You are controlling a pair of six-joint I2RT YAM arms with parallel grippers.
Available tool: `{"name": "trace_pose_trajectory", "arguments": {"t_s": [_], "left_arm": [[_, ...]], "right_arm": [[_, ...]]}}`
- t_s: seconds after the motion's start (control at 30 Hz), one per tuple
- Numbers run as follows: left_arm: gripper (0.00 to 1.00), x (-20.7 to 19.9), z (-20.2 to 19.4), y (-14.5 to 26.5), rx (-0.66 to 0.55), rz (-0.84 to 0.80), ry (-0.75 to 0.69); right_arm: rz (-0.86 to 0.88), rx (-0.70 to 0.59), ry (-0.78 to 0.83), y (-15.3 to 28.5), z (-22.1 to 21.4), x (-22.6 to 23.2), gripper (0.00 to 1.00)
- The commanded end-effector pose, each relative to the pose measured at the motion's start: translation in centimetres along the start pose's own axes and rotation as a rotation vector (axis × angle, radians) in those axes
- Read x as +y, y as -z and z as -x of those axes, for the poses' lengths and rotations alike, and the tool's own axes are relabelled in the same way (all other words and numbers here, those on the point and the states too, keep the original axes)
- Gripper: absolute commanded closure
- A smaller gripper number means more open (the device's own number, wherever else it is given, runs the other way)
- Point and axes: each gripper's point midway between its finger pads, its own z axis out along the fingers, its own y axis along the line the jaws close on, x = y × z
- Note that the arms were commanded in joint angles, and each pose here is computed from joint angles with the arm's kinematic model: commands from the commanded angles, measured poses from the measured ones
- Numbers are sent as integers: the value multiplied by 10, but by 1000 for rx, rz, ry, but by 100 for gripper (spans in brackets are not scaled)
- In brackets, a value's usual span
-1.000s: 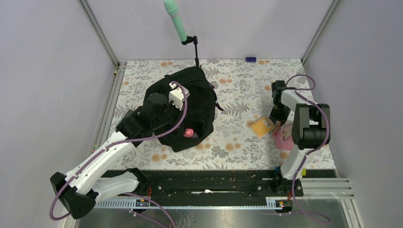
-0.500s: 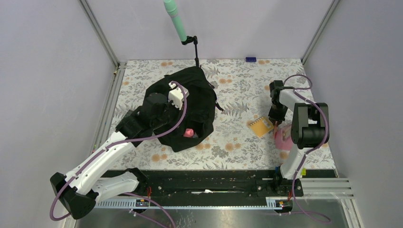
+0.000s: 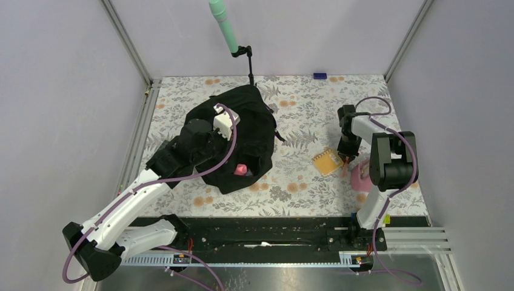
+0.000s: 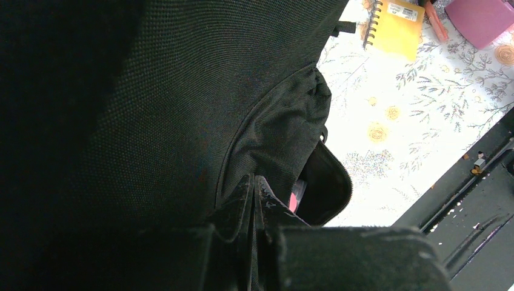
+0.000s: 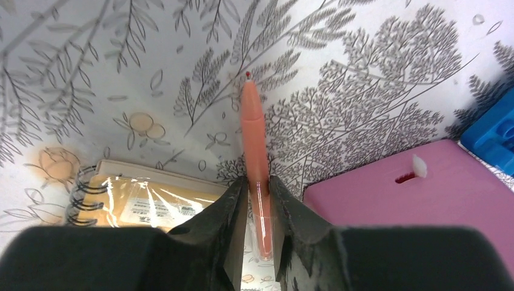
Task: Pack the student bag
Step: Pick up the stationery from the center of the board.
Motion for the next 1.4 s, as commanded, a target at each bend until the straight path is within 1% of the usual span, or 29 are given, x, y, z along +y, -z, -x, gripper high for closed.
{"name": "trace_pose_trajectory", "arguments": {"t_s": [0.0,0.17,0.37,0.57,0.77,0.93,1.07,1.2,1.37], "left_arm": [[100,6,30,8,-110,28,7],[100,6,30,8,-111,27,8],[100,6,30,8,-113,28,8],[100,5,30,7,-112,20,9],[100,4,31,8,-117,16,11],[100,3,30,8,-116,12,11],[100,3,31,9,-121,10,11],[100,3,32,9,-123,12,11],[100,5,32,11,-126,20,11]], "right_arm": [[21,20,37,12,-23,4,73],[-15,9,78,16,-42,2,73],[85,40,63,27,-61,15,73],[97,-3,57,32,-79,29,73],[65,-71,27,31,-85,29,71],[68,-94,25,32,-99,34,67],[58,-114,29,33,-101,34,67],[60,-114,44,33,-100,36,70],[61,-116,54,33,-100,35,83]]}}
